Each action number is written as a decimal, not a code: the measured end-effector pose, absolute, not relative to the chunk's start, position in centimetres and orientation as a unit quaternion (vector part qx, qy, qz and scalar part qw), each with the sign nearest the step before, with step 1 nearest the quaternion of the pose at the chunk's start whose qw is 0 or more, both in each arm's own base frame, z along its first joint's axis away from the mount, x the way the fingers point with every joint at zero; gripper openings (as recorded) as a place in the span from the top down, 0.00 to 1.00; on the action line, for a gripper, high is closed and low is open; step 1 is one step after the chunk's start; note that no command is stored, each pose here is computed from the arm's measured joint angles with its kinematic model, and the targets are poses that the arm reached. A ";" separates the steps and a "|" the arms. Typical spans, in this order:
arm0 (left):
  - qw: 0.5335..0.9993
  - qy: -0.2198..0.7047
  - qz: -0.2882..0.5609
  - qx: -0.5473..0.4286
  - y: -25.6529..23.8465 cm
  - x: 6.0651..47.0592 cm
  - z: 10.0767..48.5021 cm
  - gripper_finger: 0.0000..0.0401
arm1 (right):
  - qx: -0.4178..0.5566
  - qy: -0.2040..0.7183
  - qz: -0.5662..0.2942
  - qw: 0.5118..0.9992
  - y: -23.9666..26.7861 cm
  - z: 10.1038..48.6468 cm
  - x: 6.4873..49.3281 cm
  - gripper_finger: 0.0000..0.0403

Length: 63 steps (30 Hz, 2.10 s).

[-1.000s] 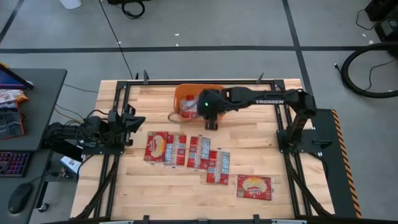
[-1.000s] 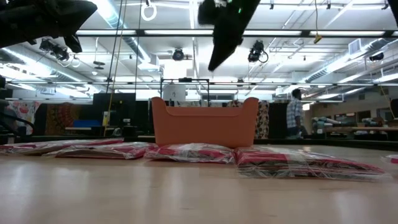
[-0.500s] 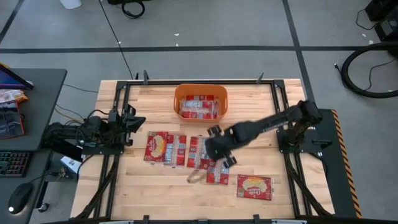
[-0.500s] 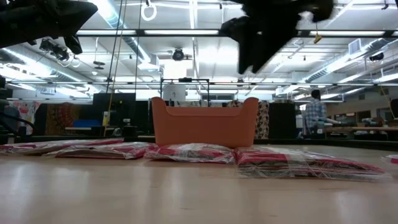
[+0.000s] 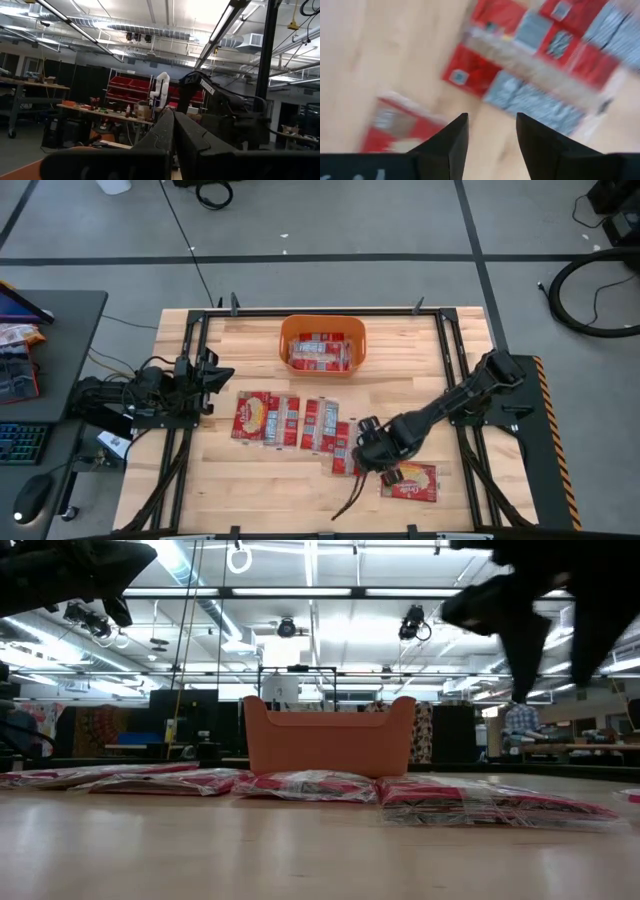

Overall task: Sort popcorn bags into baskets
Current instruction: Put the red popcorn bag into the orange bin

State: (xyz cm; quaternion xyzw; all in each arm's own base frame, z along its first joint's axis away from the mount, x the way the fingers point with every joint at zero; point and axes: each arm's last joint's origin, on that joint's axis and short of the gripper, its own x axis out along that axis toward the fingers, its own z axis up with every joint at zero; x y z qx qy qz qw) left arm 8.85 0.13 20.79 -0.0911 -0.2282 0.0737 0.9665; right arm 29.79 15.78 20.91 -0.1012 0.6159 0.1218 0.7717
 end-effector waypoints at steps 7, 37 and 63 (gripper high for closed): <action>0.964 -0.246 0.081 -0.065 0.1 8.7 21.1 0.96 | -0.075 0.634 0.083 0.765 20.0 20.1 27.2 0.56; 0.958 -0.250 0.080 -0.112 0.2 8.7 21.1 0.96 | -0.033 0.687 -0.150 0.711 31.3 16.3 20.9 0.56; 0.957 -0.225 0.067 -0.170 0.2 8.9 20.6 0.96 | -0.099 0.657 -0.188 0.724 32.3 12.1 20.2 0.58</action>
